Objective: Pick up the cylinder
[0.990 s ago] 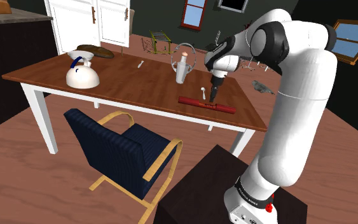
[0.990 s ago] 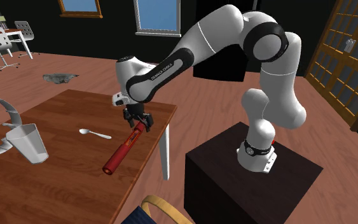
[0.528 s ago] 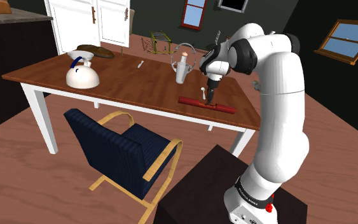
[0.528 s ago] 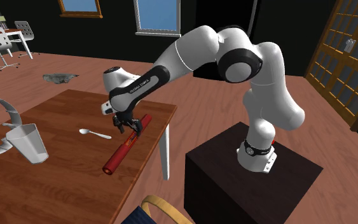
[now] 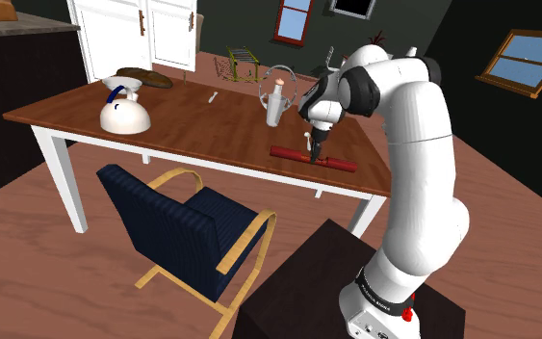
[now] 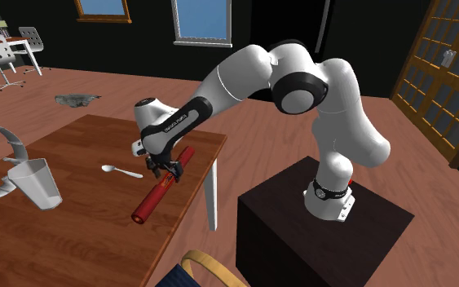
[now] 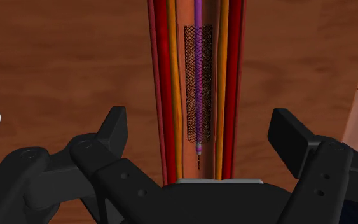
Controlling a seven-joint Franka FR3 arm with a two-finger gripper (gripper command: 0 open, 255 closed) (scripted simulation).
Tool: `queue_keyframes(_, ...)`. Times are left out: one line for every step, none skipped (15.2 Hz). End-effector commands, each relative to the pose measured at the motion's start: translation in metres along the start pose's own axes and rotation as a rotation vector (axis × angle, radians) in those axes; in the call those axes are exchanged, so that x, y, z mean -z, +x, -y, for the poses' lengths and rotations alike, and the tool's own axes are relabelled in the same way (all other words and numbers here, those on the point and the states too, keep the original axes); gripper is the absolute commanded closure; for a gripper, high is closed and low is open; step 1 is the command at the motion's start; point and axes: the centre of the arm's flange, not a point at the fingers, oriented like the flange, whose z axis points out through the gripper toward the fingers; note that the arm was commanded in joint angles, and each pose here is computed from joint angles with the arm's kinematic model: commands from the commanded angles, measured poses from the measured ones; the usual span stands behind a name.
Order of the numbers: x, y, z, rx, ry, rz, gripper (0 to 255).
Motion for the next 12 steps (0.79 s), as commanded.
queue_keyframes(-0.002,-0.001,0.0,0.0,0.0,0.0,255)
queue_keyframes(-0.002,-0.001,0.0,0.0,0.0,0.0,255)
queue_keyframes(-0.002,-0.001,0.0,0.0,0.0,0.0,255)
queue_keyframes(-0.002,-0.001,0.0,0.0,0.0,0.0,255)
queue_keyframes(-0.002,-0.001,0.0,0.0,0.0,0.0,255)
queue_keyframes(-0.002,-0.001,-0.001,0.0,0.0,0.0,255)
queue_keyframes(-0.003,-0.001,-0.001,0.0,0.0,0.0,255)
queue_keyframes(-0.003,-0.001,0.0,0.0,0.0,0.0,255)
queue_keyframes(-0.003,-0.001,-0.001,0.0,0.0,0.0,255)
queue_keyframes(-0.002,0.0,0.0,0.0,0.0,0.0,255)
queue_keyframes(0.004,-0.001,0.0,0.0,0.0,0.0,255)
queue_keyframes(0.009,-0.001,0.0,0.0,0.0,0.0,255)
